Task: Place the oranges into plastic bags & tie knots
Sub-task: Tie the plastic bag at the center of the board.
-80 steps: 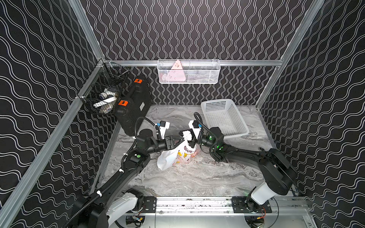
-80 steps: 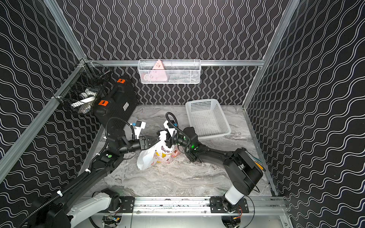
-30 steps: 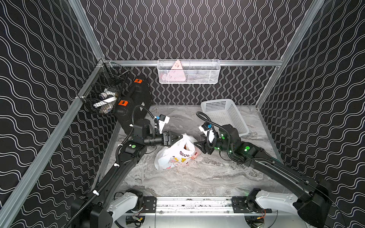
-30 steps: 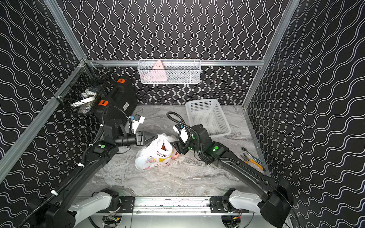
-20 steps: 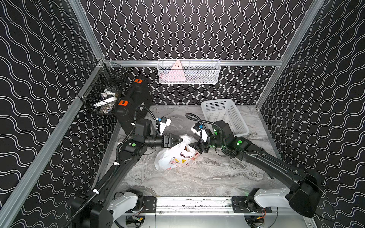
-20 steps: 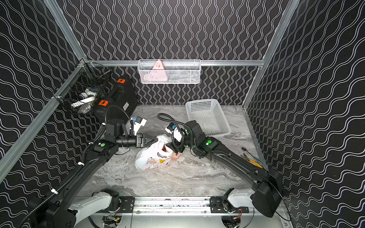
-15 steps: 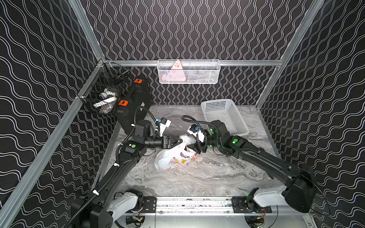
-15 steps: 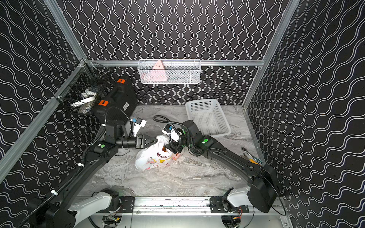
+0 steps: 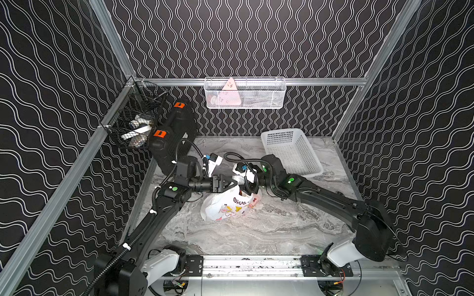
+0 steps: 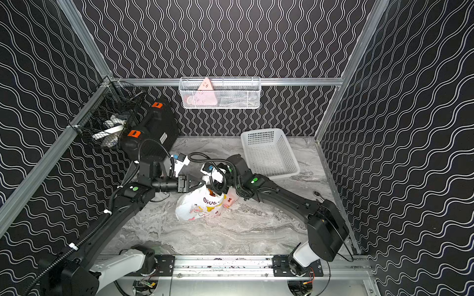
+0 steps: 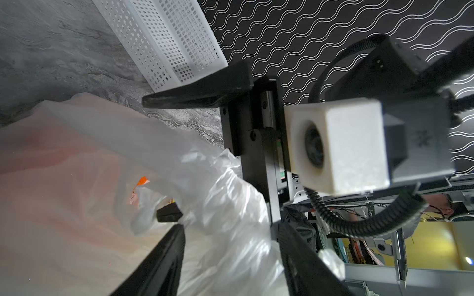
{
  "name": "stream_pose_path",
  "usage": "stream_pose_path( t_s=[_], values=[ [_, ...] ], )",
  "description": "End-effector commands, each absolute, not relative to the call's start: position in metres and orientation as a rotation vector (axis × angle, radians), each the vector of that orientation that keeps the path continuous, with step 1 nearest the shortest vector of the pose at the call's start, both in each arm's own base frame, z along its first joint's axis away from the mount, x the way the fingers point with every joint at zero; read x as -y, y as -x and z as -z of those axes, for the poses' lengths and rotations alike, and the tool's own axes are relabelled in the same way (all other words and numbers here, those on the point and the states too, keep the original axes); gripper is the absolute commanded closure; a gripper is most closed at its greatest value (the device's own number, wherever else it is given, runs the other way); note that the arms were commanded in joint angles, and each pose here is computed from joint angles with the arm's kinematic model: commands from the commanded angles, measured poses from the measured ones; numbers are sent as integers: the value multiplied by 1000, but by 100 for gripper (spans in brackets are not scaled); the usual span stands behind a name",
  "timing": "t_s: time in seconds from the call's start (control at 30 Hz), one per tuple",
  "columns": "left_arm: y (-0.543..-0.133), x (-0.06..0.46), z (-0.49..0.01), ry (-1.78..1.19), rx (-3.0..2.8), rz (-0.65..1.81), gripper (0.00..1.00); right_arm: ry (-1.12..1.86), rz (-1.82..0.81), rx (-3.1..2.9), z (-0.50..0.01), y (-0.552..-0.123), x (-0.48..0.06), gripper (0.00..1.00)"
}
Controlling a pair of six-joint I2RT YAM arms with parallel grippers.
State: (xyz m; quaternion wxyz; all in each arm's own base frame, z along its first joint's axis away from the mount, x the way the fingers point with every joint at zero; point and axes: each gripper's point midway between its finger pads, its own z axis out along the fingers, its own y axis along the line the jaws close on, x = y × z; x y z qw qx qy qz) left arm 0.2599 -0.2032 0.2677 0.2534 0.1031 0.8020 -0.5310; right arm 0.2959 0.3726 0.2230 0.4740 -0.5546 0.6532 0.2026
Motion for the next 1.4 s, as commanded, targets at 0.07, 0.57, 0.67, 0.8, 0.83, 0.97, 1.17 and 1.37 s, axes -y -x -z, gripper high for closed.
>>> stream_pose_path(
  t_s=[0.07, 0.57, 0.67, 0.8, 0.83, 0.97, 1.17, 1.37],
  values=[
    [-260, 204, -267, -296, -2169, 1459, 36, 1311, -452, -1441, -242, -310, -388, 28],
    [-288, 169, -276, -43, -2159, 1360, 17, 1222, -494, -1292, -247, -313, -408, 69],
    [-283, 170, -276, 24, -2116, 1423, 17, 1220, -524, -1270, -248, -308, -414, 71],
    [-276, 166, -260, 86, -2155, 1413, 18, 1210, -551, -1243, -249, -303, -426, 69],
    [-275, 164, -257, 95, -2168, 1393, 18, 1205, -560, -1239, -248, -302, -429, 68],
    [-275, 153, -257, 90, -2197, 1303, 17, 1182, -588, -1221, -252, -301, -439, 68],
    [-269, 145, -267, 70, -2176, 1253, 14, 1077, -655, -1240, -266, -305, -441, 82],
    [-250, 150, -260, 95, -2147, 1344, 14, 938, -815, -1300, -271, -297, -435, 87]
  ],
)
